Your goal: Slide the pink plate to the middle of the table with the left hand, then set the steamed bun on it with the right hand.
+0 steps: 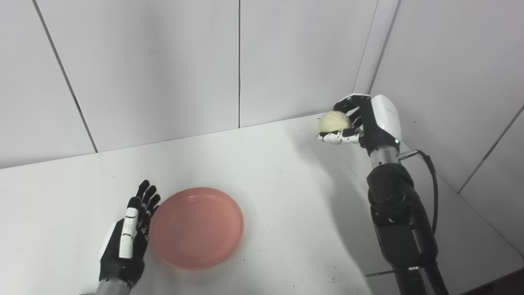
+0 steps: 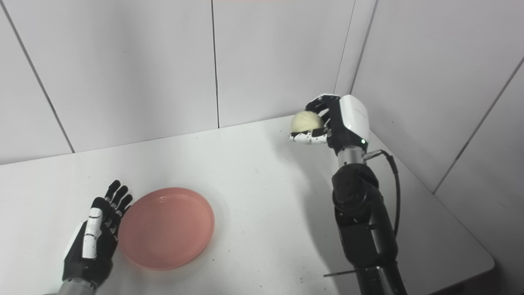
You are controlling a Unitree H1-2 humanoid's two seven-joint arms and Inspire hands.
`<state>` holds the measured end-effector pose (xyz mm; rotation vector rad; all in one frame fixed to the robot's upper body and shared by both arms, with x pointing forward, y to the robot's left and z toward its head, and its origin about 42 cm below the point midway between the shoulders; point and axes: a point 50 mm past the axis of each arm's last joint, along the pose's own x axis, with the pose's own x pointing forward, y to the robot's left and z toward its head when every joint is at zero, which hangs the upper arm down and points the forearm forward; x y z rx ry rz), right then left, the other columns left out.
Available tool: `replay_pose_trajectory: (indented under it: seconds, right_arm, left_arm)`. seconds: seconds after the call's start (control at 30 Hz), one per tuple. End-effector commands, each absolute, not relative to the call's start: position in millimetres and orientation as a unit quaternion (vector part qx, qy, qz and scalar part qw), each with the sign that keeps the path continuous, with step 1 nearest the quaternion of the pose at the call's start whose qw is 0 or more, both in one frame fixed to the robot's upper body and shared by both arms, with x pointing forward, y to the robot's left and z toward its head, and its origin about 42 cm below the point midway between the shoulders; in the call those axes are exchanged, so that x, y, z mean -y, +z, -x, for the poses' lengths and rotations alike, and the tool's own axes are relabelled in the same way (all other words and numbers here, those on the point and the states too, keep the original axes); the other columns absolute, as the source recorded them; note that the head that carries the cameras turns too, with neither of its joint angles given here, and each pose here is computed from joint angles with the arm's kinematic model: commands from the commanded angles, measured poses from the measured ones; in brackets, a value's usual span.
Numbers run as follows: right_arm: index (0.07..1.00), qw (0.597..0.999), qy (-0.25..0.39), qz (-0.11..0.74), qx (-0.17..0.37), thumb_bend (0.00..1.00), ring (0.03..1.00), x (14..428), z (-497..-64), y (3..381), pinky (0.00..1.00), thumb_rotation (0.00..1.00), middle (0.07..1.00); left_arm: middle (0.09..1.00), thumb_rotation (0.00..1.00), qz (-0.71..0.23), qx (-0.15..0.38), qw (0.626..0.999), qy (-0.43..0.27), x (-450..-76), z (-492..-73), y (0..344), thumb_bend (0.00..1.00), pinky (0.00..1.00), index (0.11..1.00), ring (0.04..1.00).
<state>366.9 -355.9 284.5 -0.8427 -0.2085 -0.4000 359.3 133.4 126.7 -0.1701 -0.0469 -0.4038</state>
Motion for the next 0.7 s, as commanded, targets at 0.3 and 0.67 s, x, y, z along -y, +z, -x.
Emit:
replay_pose_trajectory:
  seconds: [0.3, 0.67]
  right_arm:
    - [0.46, 0.9, -0.021, 0.38, 0.21, 0.51, 0.407, 260.6, -362.8, 284.6, 0.24, 0.0, 0.527]
    - [0.455, 0.904, 0.106, 0.347, 0.225, 0.49, 0.448, 213.6, -365.7, 246.7, 0.3, 0.0, 0.558]
  left_arm:
    - [1.0, 1.0, 0.068, 0.025, 0.978, -0.196, -105.4, -356.5, 124.3, 0.65, 1.0, 0.988, 1.0]
    - [1.0, 0.98, 0.083, 0.03, 0.978, -0.187, -88.8, -360.7, 120.7, 0.67, 1.0, 0.974, 1.0]
